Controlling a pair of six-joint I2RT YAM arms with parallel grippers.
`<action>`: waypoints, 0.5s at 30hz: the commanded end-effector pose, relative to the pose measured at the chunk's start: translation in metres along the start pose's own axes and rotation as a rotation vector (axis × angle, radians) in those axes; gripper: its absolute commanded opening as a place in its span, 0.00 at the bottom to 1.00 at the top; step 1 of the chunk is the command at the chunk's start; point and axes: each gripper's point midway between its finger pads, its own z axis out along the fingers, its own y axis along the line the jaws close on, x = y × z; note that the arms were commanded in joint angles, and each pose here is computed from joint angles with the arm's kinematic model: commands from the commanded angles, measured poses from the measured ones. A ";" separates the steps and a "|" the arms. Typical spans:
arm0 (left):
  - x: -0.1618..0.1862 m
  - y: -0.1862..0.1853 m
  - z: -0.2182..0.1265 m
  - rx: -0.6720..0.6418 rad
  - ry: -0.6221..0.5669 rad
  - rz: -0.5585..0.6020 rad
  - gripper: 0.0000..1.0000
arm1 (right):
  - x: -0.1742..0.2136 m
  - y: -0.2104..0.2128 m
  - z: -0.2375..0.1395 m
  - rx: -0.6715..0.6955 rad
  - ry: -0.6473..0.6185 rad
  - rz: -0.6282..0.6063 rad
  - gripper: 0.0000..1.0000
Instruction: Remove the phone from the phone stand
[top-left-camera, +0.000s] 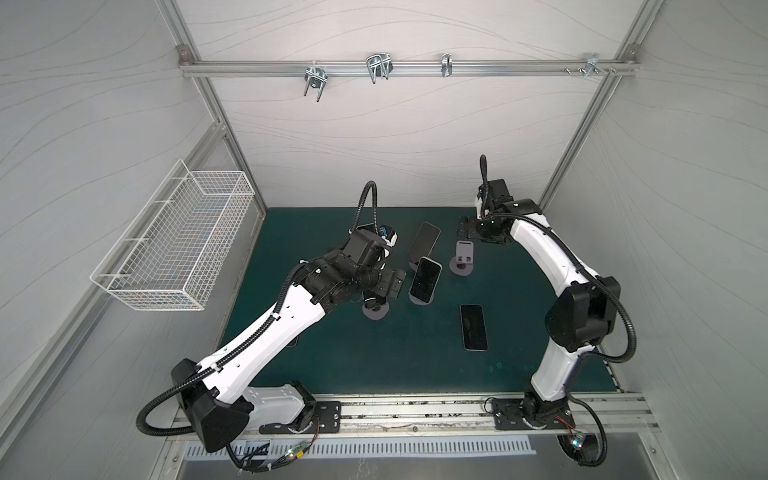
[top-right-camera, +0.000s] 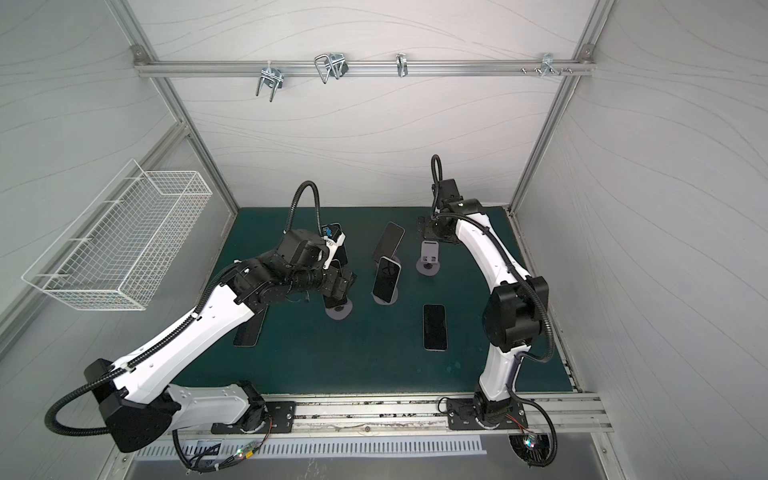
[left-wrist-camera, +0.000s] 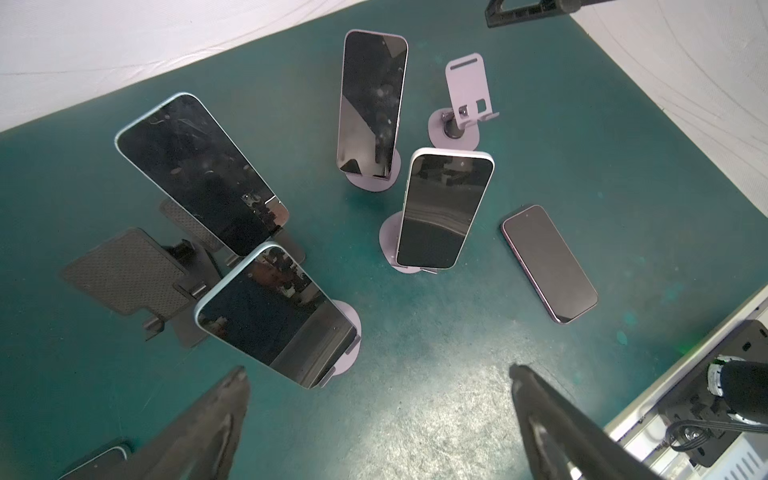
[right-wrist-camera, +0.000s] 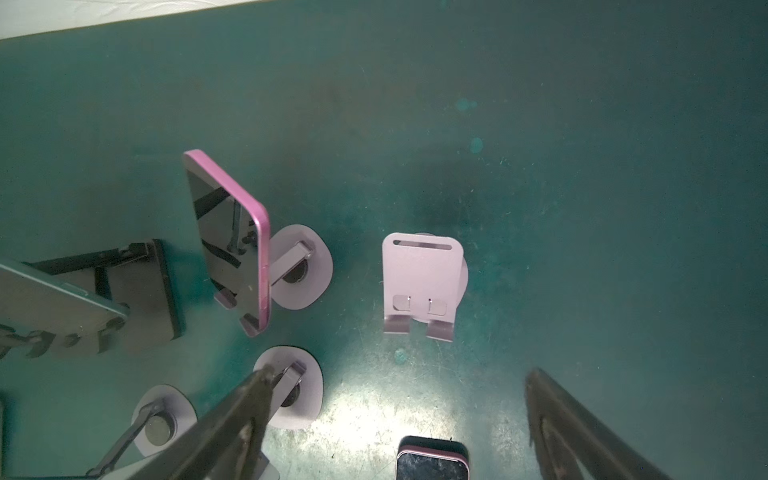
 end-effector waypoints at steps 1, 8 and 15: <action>-0.012 0.010 -0.018 -0.042 -0.067 -0.038 0.99 | -0.008 0.019 -0.034 -0.025 -0.072 -0.019 0.93; -0.005 0.021 -0.046 -0.068 -0.097 -0.113 0.99 | 0.005 0.077 -0.058 -0.088 -0.120 -0.102 0.90; 0.022 0.029 -0.084 -0.066 -0.078 -0.210 0.99 | 0.033 0.135 -0.076 -0.131 -0.135 -0.176 0.90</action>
